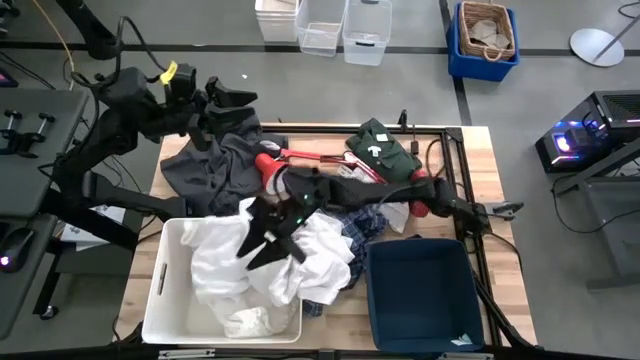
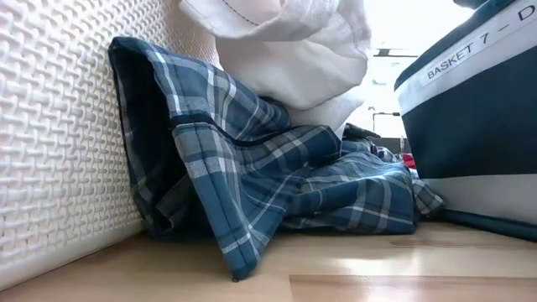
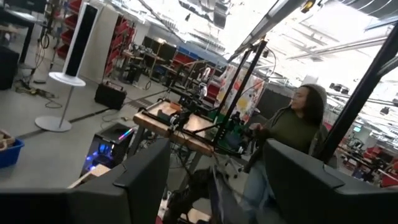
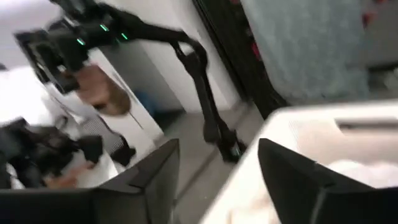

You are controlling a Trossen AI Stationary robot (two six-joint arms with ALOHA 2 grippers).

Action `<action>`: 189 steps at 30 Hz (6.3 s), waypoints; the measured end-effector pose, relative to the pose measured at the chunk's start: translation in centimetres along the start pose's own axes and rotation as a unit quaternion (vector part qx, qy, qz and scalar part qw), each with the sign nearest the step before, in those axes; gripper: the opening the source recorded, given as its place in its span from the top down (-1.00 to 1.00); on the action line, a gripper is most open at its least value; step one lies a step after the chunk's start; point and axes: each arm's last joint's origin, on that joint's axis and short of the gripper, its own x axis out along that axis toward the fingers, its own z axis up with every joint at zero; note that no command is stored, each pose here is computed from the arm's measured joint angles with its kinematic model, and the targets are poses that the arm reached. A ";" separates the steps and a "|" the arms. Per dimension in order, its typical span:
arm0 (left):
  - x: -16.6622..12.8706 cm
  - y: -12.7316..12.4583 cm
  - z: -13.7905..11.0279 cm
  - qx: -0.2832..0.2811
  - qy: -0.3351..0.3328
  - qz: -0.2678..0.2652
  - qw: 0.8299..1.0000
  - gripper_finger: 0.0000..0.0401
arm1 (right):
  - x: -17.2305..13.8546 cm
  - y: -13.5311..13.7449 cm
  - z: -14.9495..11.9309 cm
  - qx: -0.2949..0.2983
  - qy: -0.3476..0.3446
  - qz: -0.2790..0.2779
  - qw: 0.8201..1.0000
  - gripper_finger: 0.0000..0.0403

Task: Sort clothes
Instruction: Put the white dress into the white bin, then put the blue patterned shirt into the blue bin

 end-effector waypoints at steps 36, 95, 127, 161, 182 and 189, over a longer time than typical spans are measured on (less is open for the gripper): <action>0.9 -1.3 -13.7 -0.036 0.059 0.060 0.996 -0.24 | -10.7 0.7 -15.5 -0.009 0.213 -0.381 0.900 -0.21; -5.5 -0.9 -7.5 -0.025 -0.114 0.073 0.990 -0.24 | -0.9 2.7 -0.9 -0.122 0.046 -0.122 0.984 -0.17; -5.4 -0.8 -8.0 -0.040 -0.096 0.080 0.991 -0.24 | -4.3 6.8 -5.8 -0.122 0.079 -0.286 0.947 1.00; -4.7 -0.6 -8.8 0.021 -0.062 0.104 0.992 -0.24 | -8.7 2.4 -13.8 0.068 0.464 -0.473 0.746 -0.01; -4.5 -0.3 -9.9 0.045 -0.012 0.118 0.992 -0.24 | -10.5 -5.3 -25.2 0.160 0.397 -0.525 0.736 0.03; -4.5 -0.3 -9.8 0.043 -0.016 0.120 0.992 -0.24 | -11.3 -5.4 -27.1 0.224 0.408 -0.517 0.718 0.90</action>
